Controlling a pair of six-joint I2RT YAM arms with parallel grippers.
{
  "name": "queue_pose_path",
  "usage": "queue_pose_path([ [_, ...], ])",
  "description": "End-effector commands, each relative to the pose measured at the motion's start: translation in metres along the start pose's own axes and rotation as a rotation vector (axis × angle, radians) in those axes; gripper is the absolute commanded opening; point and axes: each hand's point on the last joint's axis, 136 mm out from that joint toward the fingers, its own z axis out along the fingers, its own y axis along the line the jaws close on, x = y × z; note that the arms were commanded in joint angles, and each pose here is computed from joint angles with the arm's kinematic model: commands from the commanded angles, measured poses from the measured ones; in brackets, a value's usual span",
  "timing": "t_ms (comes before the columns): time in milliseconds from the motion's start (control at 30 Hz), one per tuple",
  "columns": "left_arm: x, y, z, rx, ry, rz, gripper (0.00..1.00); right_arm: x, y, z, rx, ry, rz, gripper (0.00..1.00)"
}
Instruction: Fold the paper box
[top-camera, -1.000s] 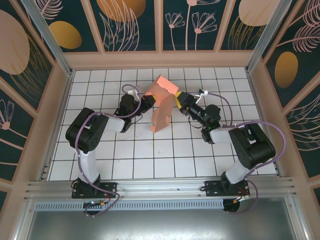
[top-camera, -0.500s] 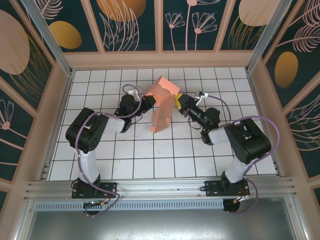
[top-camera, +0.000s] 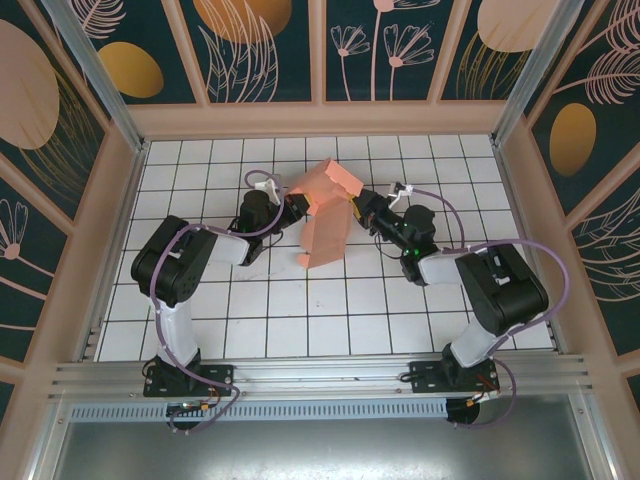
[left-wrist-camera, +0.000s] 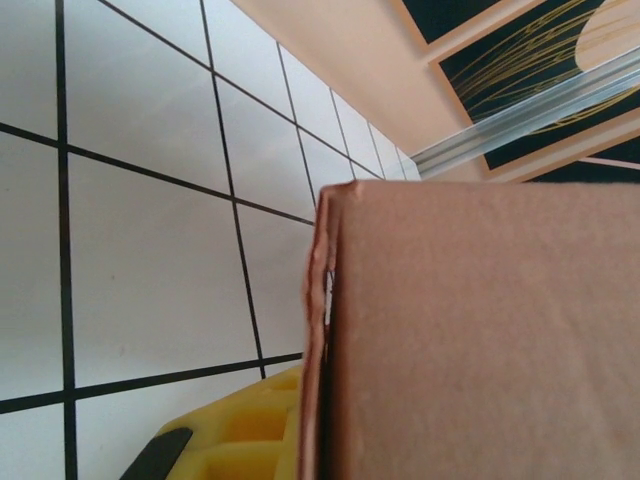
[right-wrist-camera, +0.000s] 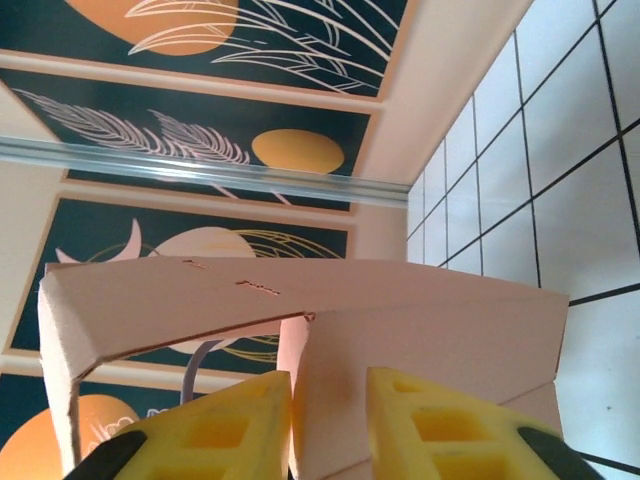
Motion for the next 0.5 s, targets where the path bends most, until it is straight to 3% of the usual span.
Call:
queue_pose_path([
  [0, -0.011, -0.013, -0.006, 0.019, -0.034, 0.05, 0.0, -0.005, -0.006, 0.002, 0.088, -0.031, -0.032, 0.22],
  [67, -0.011, -0.011, -0.006, 0.009, -0.036, 0.056, 0.0, -0.007, -0.01, 0.0, 0.115, -0.047, -0.035, 0.18],
  [200, -0.012, -0.005, -0.005, -0.025, -0.036, 0.069, 0.0, -0.008, -0.011, -0.001, 0.148, -0.053, -0.054, 0.02],
  [333, -0.011, -0.005, -0.005, -0.028, -0.032, 0.078, 0.0, -0.008, -0.008, 0.0, 0.152, -0.051, -0.072, 0.0],
  [467, -0.01, -0.003, -0.004, -0.035, -0.029, 0.076, 0.0, -0.007, -0.005, 0.001, 0.142, -0.048, -0.082, 0.22],
])
